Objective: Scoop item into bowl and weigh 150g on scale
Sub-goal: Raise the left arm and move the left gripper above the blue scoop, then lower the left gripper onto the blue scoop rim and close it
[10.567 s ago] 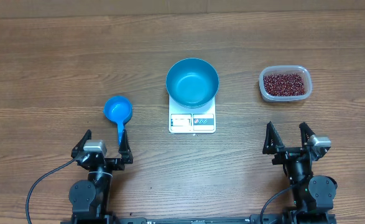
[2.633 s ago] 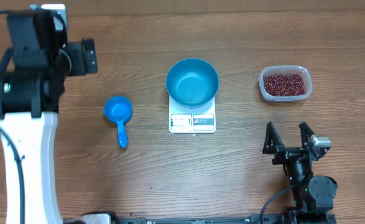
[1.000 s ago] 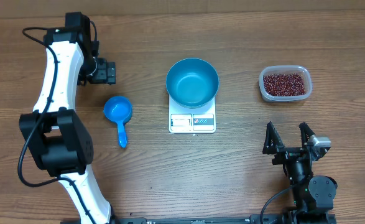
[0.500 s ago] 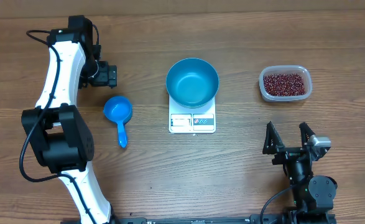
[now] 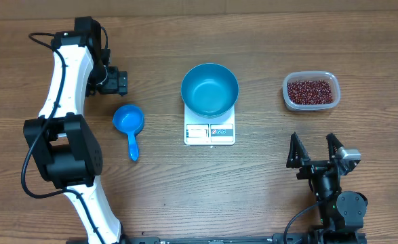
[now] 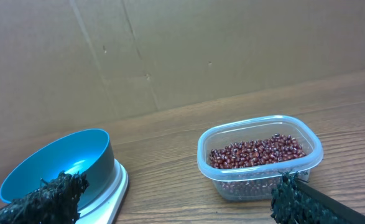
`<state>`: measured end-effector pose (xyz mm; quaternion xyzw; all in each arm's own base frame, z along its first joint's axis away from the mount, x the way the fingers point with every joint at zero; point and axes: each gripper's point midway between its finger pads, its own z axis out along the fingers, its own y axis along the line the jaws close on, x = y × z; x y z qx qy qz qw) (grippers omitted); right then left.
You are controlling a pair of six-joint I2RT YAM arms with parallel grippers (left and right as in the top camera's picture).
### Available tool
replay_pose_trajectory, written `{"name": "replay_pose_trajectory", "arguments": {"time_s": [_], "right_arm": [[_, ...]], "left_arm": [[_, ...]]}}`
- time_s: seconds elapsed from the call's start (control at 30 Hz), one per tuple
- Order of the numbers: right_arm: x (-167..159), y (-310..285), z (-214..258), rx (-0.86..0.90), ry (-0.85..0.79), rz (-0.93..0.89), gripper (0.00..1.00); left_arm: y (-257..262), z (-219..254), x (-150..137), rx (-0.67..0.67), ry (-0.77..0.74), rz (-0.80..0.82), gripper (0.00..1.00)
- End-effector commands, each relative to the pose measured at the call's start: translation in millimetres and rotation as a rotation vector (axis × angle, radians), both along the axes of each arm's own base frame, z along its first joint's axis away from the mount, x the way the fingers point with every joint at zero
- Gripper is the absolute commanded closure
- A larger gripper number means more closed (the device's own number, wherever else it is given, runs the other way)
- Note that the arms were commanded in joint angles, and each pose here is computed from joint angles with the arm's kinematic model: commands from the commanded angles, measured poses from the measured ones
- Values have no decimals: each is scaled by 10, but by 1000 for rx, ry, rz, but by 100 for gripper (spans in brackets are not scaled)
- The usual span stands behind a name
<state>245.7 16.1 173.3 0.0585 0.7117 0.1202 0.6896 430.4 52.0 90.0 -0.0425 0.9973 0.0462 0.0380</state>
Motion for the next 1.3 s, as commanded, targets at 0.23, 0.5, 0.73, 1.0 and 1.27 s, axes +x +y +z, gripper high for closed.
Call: {"name": "replay_pose_trajectory", "arguments": {"time_s": [0.23,0.5,0.73,1.0,1.27], "right_arm": [[0,14,-22,2,-2,6,0],[0,14,-23,2,-1,6,0],[0,14,-22,2,-2,6,0],[0,14,-22,2,-2,6,0],[0,14,-23,2,-1,6,0]], "left_arm": [[-23,-39,2,-14,8,5,0],[-24,-39,-2,-14,10,5,0],[-102,-47,-103,-51,52,-7,17],[-183,-48,-219,-59,101,-22,1],[-323,-53,-300,-57,140,-59,0]]}}
